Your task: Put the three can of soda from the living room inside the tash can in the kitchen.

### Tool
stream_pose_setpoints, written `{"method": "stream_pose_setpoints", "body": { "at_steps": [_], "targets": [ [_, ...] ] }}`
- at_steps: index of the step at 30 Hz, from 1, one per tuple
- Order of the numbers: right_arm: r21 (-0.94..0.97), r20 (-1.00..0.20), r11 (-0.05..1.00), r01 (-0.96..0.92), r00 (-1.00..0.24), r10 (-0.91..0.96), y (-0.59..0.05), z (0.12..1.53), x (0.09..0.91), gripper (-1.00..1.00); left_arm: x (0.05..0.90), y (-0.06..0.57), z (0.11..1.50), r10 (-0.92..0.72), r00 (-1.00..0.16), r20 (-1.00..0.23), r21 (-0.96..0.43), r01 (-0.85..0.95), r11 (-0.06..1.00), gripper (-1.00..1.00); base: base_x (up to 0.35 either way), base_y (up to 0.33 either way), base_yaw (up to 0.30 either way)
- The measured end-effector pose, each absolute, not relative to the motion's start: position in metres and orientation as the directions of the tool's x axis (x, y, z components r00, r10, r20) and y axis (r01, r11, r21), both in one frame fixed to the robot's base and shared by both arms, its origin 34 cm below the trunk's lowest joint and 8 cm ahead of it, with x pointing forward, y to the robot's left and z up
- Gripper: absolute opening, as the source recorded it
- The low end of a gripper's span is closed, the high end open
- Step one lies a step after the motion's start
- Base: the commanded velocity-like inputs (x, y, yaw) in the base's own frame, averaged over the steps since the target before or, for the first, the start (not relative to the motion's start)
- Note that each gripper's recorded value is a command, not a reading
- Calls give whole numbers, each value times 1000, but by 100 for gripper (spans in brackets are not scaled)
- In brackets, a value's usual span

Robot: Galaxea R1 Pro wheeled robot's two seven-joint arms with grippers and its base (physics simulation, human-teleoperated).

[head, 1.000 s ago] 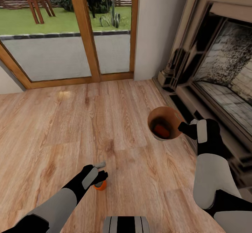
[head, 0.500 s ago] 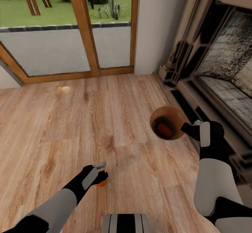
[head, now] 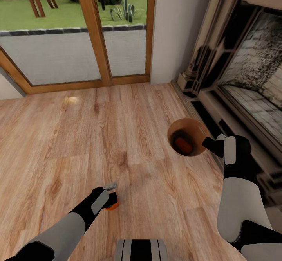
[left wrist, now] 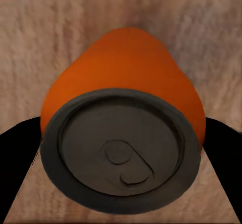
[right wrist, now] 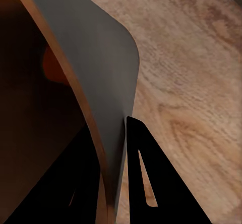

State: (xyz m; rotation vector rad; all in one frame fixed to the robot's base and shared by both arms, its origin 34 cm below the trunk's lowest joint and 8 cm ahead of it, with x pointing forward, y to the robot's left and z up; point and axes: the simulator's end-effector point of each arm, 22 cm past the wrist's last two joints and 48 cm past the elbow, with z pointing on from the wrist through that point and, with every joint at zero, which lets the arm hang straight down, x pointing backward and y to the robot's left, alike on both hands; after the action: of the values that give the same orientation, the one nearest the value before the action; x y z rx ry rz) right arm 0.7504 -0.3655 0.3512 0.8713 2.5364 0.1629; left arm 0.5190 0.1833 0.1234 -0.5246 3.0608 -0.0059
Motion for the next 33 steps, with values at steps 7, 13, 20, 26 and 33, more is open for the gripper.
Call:
{"method": "stream_pose_setpoints", "body": {
  "at_steps": [7, 13, 20, 26, 33],
  "targets": [
    [245, -376, 795, 555, -701, 606, -366, 350, 749, -100, 518, 182, 123, -335, -942, -32, -10, -335, 942, -100, 0, 0, 0],
    [255, -384, 795, 550, -697, 606, -365, 362, 751, -100, 527, 182, 133, -334, -941, -55, -19, -334, 942, -100, 0, 0, 0],
    [251, -368, 812, 526, -725, 583, -351, 366, 750, -100, 546, 179, 151, -341, -934, -109, -46, -338, 940, -100, 0, 0, 0],
    [253, -290, 834, 490, -785, 548, -322, 351, 743, -100, 571, 162, 181, -345, -917, -199, -123, -326, 937, -100, 0, 0, 0],
    [271, -265, 835, 479, -797, 543, -310, 359, 745, -100, 608, 166, 242, -337, -882, -329, -163, -299, 940, -100, 0, 0, 0]
  ]
}}
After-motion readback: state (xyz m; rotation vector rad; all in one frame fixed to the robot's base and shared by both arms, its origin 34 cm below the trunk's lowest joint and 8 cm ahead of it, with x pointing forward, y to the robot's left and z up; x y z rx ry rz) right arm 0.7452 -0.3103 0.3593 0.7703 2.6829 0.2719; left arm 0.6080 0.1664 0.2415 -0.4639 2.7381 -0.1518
